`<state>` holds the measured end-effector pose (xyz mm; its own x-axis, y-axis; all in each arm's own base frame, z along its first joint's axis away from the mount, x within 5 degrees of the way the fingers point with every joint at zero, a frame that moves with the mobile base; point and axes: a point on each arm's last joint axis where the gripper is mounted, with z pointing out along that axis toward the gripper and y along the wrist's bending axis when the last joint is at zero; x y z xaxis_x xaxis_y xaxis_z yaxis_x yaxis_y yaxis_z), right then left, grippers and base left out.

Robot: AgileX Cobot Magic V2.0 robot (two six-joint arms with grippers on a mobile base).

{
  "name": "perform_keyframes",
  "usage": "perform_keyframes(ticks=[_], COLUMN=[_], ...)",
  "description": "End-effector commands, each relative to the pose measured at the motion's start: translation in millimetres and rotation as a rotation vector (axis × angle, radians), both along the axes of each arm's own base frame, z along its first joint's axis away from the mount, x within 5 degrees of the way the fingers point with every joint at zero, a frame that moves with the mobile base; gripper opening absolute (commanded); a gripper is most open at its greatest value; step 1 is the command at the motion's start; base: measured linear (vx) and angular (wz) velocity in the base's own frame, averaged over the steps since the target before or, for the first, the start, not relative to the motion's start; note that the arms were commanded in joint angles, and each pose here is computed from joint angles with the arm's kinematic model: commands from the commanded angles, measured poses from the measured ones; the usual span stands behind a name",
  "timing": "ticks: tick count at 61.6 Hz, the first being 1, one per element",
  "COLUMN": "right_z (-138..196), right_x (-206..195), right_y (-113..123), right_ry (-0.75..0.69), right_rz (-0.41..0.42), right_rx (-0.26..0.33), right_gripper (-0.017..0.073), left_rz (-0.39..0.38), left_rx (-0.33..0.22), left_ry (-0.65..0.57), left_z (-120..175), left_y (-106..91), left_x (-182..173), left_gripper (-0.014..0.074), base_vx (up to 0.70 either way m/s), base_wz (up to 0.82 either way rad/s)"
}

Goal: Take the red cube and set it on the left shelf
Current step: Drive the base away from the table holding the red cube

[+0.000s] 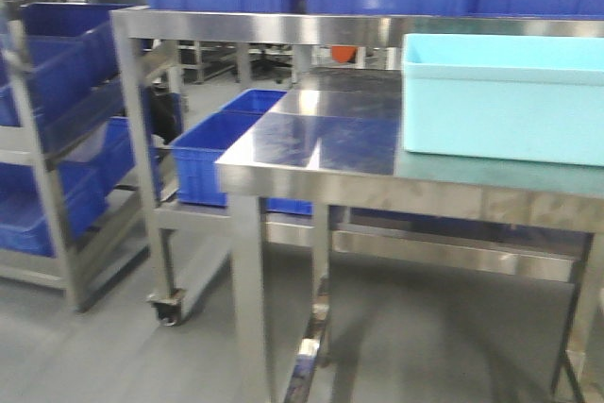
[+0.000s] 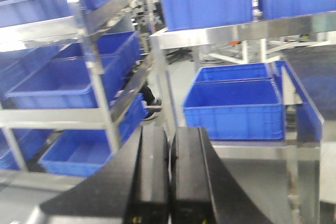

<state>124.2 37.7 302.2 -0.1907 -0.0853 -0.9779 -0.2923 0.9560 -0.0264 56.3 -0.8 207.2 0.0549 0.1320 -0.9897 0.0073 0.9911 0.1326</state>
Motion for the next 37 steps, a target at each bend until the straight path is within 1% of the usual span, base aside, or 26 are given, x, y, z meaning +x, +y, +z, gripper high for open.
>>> perform_keyframes(ticks=[1, 19, 37], right_z=[16.5, 16.5, 16.5], right_x=[0.4, 0.4, 0.4], right_y=[-0.1, -0.1, -0.1], right_ry=[-0.112, -0.112, -0.112], right_rz=[0.003, 0.003, 0.003], right_rx=[0.011, 0.011, 0.011], right_gripper=[0.0057, 0.0057, 0.0057], left_rz=[-0.006, -0.006, -0.006], left_rx=[-0.005, -0.005, -0.005], left_ry=[-0.069, -0.069, -0.069], left_z=[0.8, 0.8, 0.8], left_y=[-0.3, -0.3, -0.3], left_x=[0.3, 0.3, 0.3], left_gripper=[0.0106, 0.0106, 0.0106], base_vx=[-0.22, -0.21, -0.18], base_wz=[0.20, 0.30, 0.39])
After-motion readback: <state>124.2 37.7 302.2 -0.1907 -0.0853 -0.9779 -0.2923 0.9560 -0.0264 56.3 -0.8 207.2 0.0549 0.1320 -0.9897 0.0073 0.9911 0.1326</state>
